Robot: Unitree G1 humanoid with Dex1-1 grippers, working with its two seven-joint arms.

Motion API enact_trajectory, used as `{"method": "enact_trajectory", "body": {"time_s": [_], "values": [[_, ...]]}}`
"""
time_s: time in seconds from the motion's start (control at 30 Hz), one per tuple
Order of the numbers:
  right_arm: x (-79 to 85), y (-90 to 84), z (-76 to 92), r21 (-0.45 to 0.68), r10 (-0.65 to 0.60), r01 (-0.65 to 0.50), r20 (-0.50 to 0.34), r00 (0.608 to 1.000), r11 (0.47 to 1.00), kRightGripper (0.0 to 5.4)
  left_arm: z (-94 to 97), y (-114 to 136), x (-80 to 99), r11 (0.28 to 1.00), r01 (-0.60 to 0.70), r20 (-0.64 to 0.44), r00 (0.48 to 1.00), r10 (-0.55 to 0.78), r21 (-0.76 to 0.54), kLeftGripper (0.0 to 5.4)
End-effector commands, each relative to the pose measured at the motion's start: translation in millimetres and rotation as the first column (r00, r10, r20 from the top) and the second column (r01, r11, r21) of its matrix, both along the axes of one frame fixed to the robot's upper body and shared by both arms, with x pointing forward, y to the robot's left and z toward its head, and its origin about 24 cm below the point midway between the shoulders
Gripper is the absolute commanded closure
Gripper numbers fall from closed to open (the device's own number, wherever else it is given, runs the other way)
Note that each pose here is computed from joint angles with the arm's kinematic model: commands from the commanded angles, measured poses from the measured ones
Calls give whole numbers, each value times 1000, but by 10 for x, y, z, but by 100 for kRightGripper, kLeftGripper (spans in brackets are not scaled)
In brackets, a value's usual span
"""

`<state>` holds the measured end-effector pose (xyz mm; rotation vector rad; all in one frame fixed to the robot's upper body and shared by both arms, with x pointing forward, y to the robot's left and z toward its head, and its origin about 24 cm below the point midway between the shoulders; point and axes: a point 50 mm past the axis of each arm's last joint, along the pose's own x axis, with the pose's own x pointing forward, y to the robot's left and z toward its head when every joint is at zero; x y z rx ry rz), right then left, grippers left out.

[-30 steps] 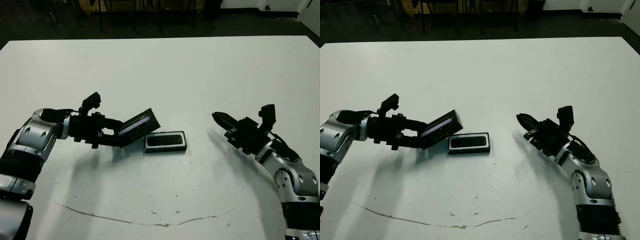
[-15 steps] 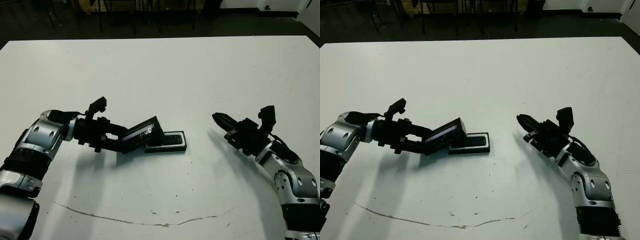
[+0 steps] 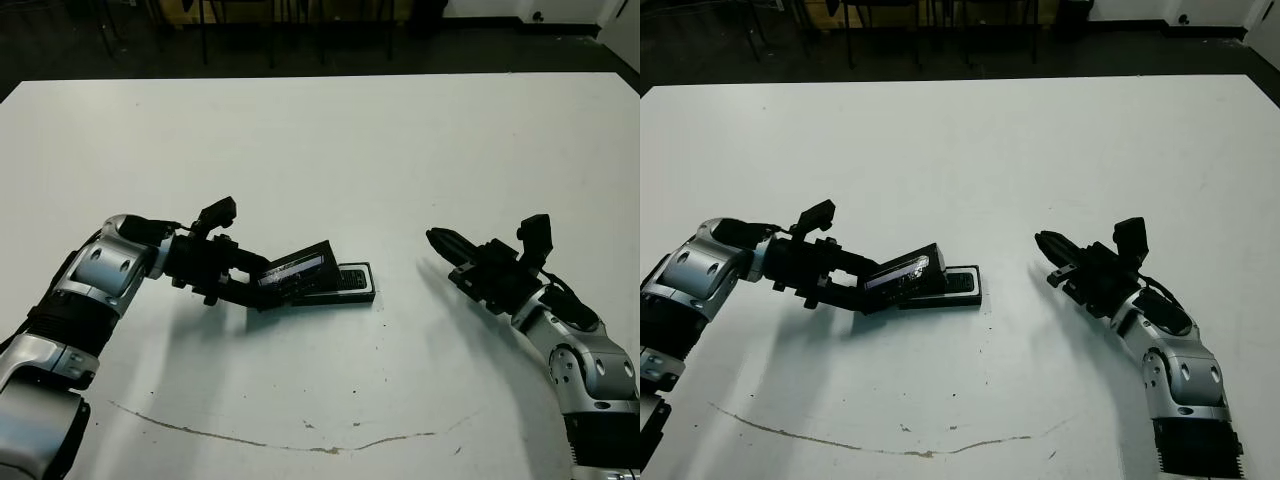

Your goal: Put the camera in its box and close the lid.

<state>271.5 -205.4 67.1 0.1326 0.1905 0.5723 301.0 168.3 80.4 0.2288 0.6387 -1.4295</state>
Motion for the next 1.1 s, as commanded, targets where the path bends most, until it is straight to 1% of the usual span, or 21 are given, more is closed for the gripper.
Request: {"method": "enact_trajectory", "body": {"time_s": [0.03, 0.33, 0.43, 0.6, 0.83, 0.93, 1.1], "values": [[-29, -28, -43, -4, -16, 16, -27, 999, 1000, 540, -153, -66, -80, 999, 17, -37, 999, -15, 41, 274], [-25, -54, -35, -2, -19, 19, -34, 999, 1000, 540, -217, -169, -125, 998, 41, -32, 999, -40, 52, 274], [-19, -62, -28, -15, -16, 16, -17, 1000, 1000, 540, -256, -193, -142, 998, 37, -47, 998, -35, 52, 274], [-14, -73, -25, -11, -16, 15, -22, 1000, 1000, 540, -297, -239, -154, 997, 46, -40, 998, -43, 61, 274], [-4, -88, -19, -4, -14, 14, -24, 1000, 1000, 540, -355, -326, -138, 997, 55, -26, 998, -53, 57, 274], [-3, -92, -13, -6, -12, 11, -19, 1000, 1000, 540, -387, -375, -119, 997, 57, -43, 998, -55, 55, 274], [0, -108, -9, -6, -12, 12, -10, 1000, 1000, 540, -403, -493, -74, 993, 65, -37, 997, -62, 95, 274]]}}
